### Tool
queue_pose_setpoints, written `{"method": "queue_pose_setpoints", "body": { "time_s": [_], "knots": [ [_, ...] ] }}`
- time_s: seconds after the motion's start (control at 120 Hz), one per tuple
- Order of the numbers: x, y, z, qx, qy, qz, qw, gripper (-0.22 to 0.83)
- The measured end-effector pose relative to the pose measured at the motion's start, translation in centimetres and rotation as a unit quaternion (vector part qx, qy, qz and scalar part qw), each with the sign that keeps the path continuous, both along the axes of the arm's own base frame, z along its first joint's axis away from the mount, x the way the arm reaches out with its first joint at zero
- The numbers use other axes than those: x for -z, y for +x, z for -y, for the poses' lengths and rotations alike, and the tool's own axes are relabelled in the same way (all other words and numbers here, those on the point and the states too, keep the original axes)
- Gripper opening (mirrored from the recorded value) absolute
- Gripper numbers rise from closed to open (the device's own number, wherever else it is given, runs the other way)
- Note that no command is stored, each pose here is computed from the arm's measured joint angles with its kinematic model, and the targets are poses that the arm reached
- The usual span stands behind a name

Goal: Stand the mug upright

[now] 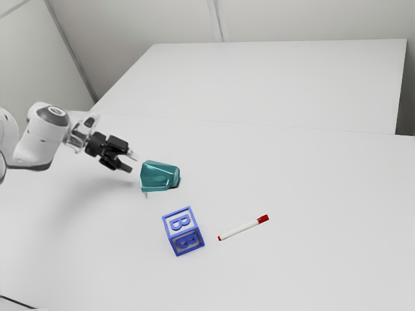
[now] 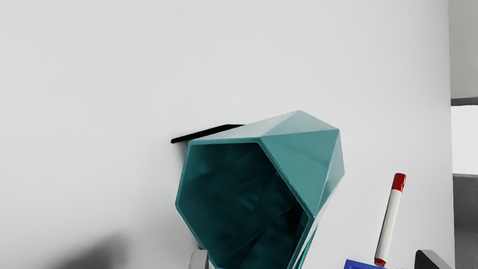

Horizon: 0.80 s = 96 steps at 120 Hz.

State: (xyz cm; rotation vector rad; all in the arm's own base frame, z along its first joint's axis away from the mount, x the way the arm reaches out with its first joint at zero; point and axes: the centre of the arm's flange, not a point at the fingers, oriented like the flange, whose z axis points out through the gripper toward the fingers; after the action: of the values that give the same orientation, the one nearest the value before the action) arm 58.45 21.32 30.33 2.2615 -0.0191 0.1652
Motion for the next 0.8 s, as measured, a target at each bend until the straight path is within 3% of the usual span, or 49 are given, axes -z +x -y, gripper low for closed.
{"method": "queue_pose_setpoints", "body": {
  "time_s": [0.542, 0.8],
  "knots": [
    [2.0, 0.5, 3.1, 0.045, -0.072, 0.028, 0.996, 0.61],
    [3.2, 0.4, 3.9, 0.054, -0.099, 0.029, 0.993, 0.46]
  ]
}}
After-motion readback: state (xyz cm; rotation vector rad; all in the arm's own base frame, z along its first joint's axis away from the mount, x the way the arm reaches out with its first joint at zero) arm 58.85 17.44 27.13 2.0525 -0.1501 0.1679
